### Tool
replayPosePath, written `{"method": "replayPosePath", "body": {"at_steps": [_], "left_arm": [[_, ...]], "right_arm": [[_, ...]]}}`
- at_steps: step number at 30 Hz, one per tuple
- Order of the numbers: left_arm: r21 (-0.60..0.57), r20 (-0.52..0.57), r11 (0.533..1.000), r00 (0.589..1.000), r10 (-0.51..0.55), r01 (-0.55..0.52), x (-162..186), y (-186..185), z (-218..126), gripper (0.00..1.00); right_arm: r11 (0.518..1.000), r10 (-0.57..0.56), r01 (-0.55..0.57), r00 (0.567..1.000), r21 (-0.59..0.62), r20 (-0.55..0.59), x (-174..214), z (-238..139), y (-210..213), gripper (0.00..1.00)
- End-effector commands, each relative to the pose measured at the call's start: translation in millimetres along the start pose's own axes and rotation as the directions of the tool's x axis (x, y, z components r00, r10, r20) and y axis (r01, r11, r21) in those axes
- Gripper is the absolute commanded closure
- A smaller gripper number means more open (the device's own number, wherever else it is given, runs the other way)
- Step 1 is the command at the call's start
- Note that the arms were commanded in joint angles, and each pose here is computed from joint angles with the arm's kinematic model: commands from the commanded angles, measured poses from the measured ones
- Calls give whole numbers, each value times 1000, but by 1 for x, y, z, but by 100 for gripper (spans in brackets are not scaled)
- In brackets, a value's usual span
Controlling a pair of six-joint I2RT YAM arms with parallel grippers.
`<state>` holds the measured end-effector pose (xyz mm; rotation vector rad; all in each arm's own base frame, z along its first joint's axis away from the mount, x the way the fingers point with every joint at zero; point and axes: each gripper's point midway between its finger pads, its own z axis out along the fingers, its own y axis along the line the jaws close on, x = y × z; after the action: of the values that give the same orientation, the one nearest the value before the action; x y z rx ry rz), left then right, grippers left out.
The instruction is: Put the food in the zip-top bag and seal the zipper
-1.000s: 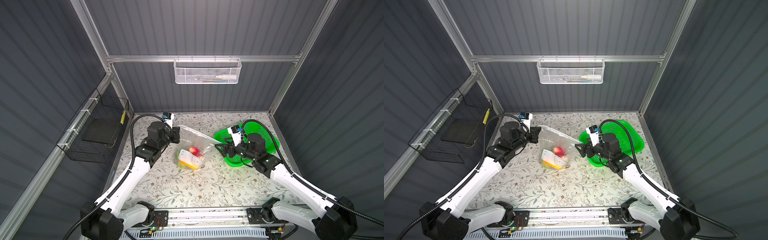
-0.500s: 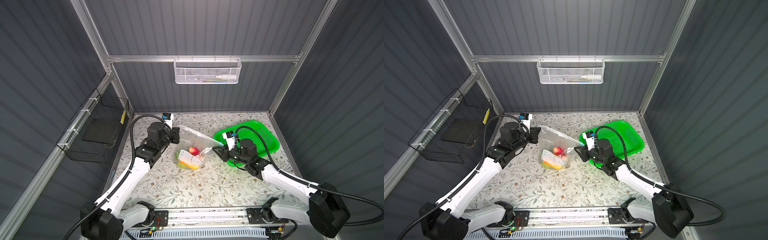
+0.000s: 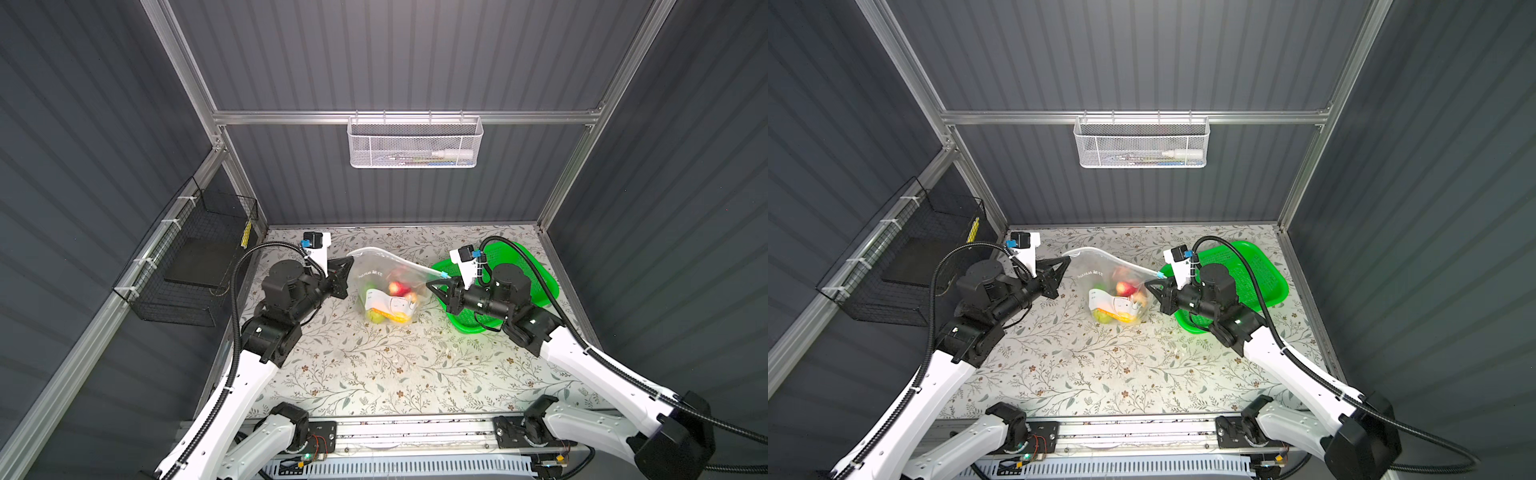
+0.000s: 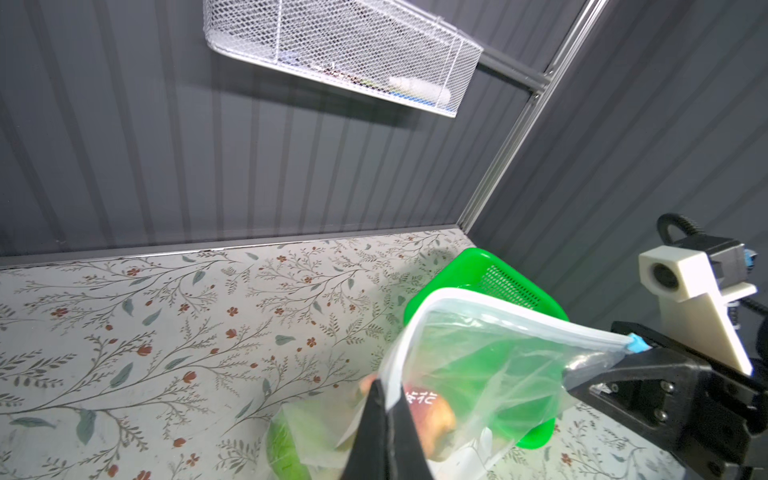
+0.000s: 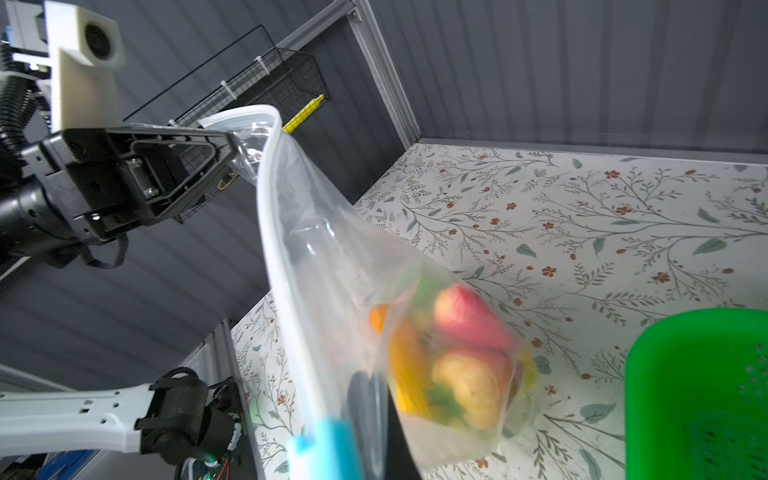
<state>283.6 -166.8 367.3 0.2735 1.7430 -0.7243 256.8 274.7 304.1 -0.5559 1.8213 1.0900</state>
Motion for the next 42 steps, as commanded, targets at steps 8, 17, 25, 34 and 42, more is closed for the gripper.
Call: {"method": "replayPosePath", "body": {"at_steps": [8,17,25,34,42], "left_arm": [[125,12,980,988,-155,152,2,-29,-41,100],[-64,-52,953,953,-299,296,64,19,-19,100],[-238,-90,926,942,-322,294,98,60,9,28],[-407,-47,891,970,-239,200,74,86,-1,0],[-451,-41,871,971,-235,192,78,93,-10,0]], "right_arm": [[998,-2,-4,995,-61,-101,28,-18,48,100],[987,67,-54,994,151,-84,50,-2,-8,100],[955,162,-152,987,255,-15,40,38,-71,100],[901,135,-72,984,429,-120,26,106,-166,100],[853,106,74,945,517,-310,46,166,-230,100]]}}
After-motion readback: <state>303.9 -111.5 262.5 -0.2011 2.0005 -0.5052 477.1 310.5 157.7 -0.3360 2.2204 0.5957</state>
